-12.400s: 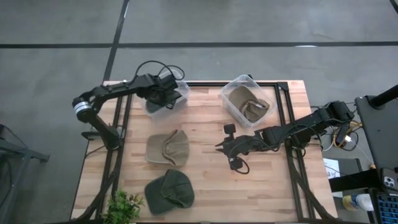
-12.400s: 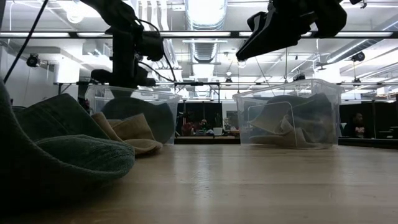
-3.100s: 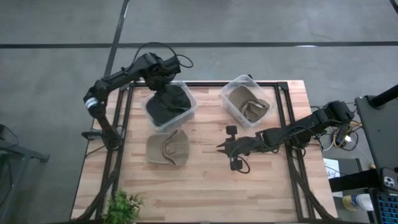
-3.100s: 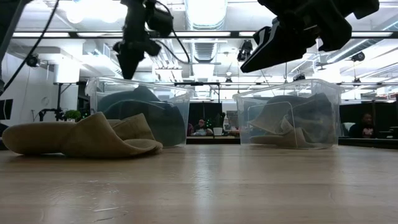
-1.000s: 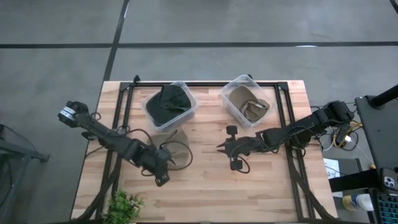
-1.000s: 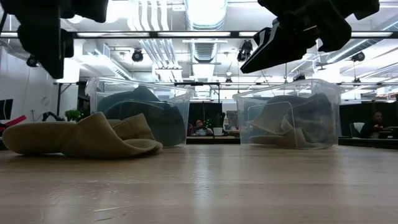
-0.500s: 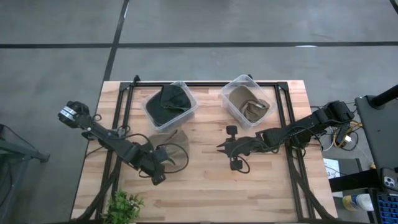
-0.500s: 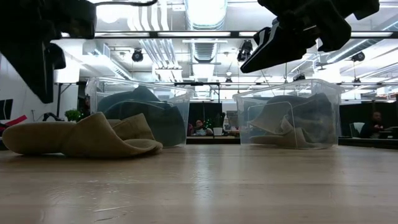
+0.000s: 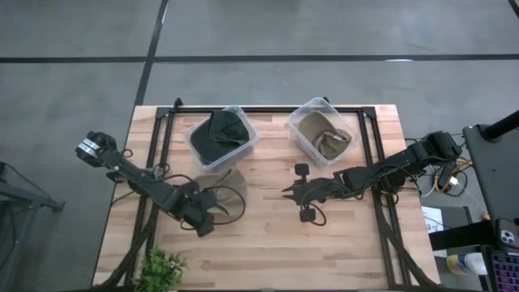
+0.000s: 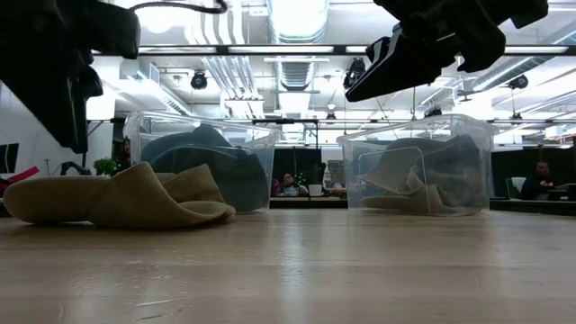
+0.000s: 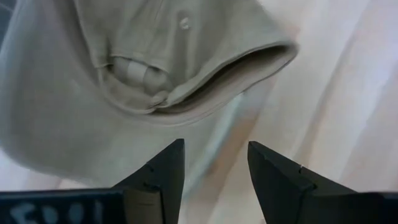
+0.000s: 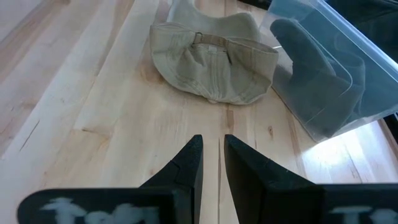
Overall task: Pick & Place hat
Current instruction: Put the brown cap into the right transparent bin
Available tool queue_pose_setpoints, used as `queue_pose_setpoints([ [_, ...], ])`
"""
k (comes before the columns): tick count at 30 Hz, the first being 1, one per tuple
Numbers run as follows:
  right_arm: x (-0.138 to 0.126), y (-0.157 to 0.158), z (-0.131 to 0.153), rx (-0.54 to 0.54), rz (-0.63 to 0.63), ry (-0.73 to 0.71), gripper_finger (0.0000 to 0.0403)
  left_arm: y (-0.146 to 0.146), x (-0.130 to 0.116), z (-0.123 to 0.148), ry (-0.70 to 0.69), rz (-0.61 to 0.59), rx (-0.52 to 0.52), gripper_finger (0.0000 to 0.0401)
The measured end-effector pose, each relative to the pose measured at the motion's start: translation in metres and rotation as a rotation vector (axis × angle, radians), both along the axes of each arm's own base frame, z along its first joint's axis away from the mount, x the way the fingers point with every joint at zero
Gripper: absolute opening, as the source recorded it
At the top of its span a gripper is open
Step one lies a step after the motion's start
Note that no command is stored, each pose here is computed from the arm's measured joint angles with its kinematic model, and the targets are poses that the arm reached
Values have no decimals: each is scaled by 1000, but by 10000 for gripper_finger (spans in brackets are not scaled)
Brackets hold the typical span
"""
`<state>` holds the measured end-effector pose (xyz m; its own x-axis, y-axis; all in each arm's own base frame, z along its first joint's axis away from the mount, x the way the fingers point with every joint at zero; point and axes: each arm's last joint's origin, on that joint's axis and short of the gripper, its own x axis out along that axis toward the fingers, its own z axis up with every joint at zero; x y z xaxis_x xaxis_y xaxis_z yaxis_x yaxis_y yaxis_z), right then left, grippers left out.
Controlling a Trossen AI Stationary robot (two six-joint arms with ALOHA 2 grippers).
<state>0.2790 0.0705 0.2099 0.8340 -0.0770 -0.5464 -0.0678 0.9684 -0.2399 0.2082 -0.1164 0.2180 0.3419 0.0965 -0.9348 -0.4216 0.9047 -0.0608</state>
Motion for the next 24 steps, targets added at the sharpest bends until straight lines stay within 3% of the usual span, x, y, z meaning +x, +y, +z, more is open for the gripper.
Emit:
queue_pose_setpoints([
  [15, 0, 0, 0, 3, -2, -1, 61, 5, -8, -26, 48, -87, 39, 167],
  [24, 0, 0, 0, 4, -2, -2, 61, 11, -16, -42, 75, -52, 66, 163],
])
